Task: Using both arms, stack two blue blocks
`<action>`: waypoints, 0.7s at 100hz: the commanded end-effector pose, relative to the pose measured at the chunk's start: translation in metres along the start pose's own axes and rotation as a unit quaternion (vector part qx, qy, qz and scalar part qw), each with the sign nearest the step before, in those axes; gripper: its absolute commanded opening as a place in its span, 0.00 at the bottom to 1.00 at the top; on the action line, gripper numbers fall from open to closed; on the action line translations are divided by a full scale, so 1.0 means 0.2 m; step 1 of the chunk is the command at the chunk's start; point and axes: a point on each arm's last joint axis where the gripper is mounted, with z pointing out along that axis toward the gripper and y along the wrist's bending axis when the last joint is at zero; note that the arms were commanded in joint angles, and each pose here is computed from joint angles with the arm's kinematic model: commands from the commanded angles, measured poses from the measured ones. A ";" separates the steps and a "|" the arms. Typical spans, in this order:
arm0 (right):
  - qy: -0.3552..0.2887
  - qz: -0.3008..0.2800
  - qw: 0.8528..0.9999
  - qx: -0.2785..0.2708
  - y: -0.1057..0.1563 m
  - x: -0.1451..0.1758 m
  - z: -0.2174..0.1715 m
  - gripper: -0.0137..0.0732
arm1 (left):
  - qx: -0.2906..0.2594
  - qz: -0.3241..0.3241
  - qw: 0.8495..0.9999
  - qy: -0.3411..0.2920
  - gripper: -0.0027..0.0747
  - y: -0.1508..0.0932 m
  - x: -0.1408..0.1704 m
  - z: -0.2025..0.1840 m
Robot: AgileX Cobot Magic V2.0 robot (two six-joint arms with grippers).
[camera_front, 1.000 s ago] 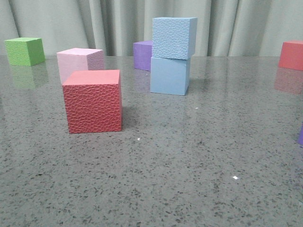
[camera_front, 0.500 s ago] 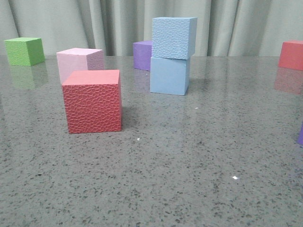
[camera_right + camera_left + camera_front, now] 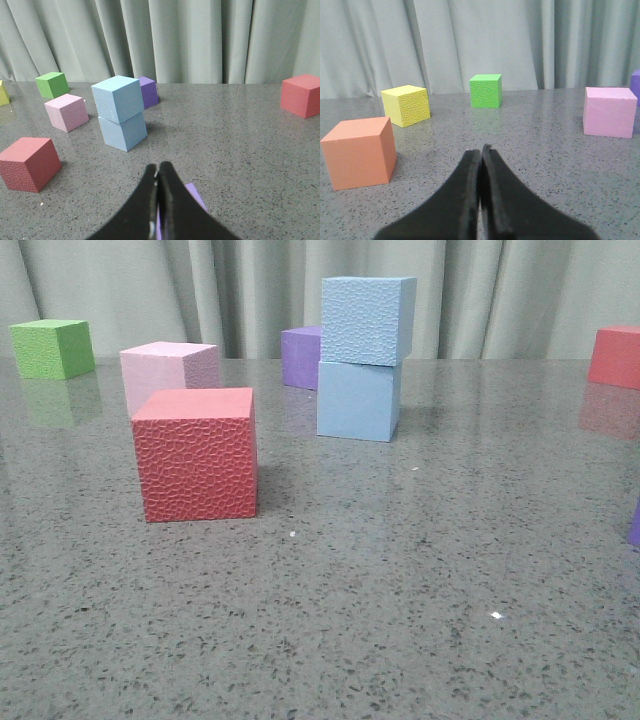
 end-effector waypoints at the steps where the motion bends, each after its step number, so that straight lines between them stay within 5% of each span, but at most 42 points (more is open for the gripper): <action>1: -0.045 -0.011 0.999 -0.008 0.01 -0.07 0.00 0.08 | 0.004 -0.004 0.999 -0.044 0.01 0.00 0.00 -0.01; 70: -0.050 -0.011 0.999 0.001 0.01 -0.05 0.00 0.08 | 0.004 -0.004 0.999 -0.044 0.01 0.00 0.00 -0.01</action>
